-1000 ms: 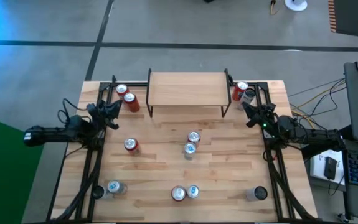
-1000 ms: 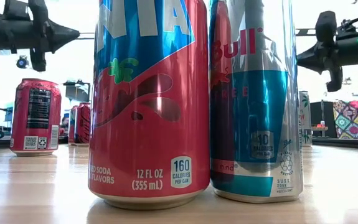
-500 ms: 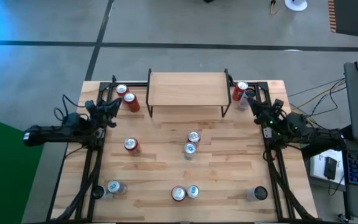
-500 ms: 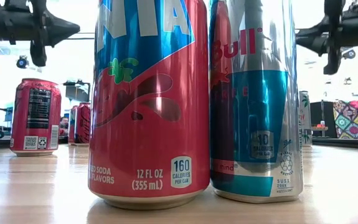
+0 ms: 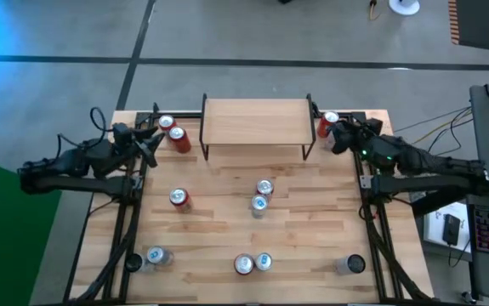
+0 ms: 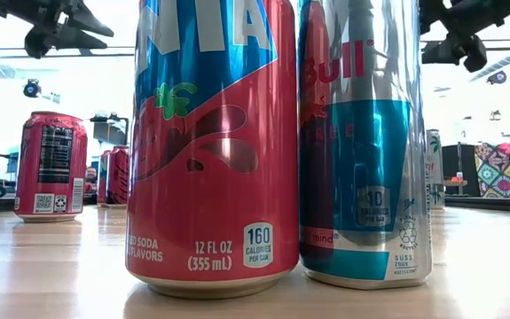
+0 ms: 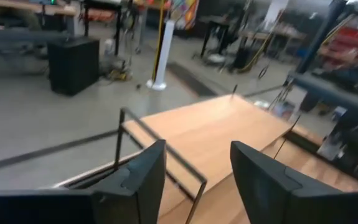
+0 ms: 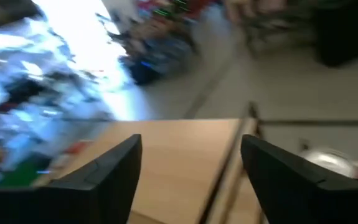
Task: Place canned beverage on shelf
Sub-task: Put the top white pink soda can on the shelf
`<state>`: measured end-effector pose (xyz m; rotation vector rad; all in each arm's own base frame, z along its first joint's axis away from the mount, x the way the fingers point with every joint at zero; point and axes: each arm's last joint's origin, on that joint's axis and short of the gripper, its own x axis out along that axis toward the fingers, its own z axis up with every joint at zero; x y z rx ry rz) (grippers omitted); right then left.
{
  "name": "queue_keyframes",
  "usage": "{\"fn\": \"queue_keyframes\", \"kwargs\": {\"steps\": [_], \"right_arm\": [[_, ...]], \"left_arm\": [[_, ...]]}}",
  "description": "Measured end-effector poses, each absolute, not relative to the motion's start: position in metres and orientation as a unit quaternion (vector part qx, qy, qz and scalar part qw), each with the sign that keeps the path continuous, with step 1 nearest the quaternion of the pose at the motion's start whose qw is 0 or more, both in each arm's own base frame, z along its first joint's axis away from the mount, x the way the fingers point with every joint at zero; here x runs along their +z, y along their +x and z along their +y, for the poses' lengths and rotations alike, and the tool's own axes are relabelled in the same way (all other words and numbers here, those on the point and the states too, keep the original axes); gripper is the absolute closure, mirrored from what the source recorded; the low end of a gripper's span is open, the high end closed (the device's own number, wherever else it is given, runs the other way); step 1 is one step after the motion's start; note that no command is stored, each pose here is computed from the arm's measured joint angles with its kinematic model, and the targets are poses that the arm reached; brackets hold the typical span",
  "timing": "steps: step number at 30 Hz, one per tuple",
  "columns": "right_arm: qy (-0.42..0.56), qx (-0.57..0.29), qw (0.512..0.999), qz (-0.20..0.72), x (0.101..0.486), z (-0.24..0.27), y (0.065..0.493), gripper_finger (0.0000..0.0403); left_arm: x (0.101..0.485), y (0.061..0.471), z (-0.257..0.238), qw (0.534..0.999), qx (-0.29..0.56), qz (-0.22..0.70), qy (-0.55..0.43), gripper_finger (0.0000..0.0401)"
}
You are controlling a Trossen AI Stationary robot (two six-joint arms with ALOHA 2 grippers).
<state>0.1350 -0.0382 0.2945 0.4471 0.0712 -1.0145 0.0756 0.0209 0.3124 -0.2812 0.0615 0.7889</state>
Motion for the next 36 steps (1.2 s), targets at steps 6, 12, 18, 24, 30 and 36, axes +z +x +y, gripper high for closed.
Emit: {"fn": "queue_keyframes", "kwargs": {"steps": [6,12,18,24,30,36], "right_arm": [[0.253,-0.566,0.765,0.176,0.313,-0.060,0.141,0.0122],[0.317,-0.545,0.713,0.306,0.327,-0.091,0.143,0.0118],[0.301,-0.542,0.711,0.333,0.352,-0.118,0.152,0.0100],[0.263,-0.536,0.706,0.380,0.367,-0.136,0.158,0.0070],[0.282,-0.508,0.685,0.439,0.360,-0.144,0.161,0.0052],[0.348,-0.464,0.667,0.468,0.342,-0.152,0.157,0.0051]], "left_arm": [[0.323,0.085,0.021,0.909,0.390,0.065,-0.130,0.0227],[0.325,0.094,0.021,0.908,0.392,0.080,-0.124,0.0227],[0.322,0.100,0.021,0.902,0.397,0.080,-0.149,0.0228],[0.320,0.103,0.021,0.900,0.399,0.085,-0.153,0.0228],[0.315,0.105,0.022,0.897,0.404,0.113,-0.137,0.0228],[0.308,0.118,0.022,0.893,0.406,0.141,-0.135,0.0228]]}}
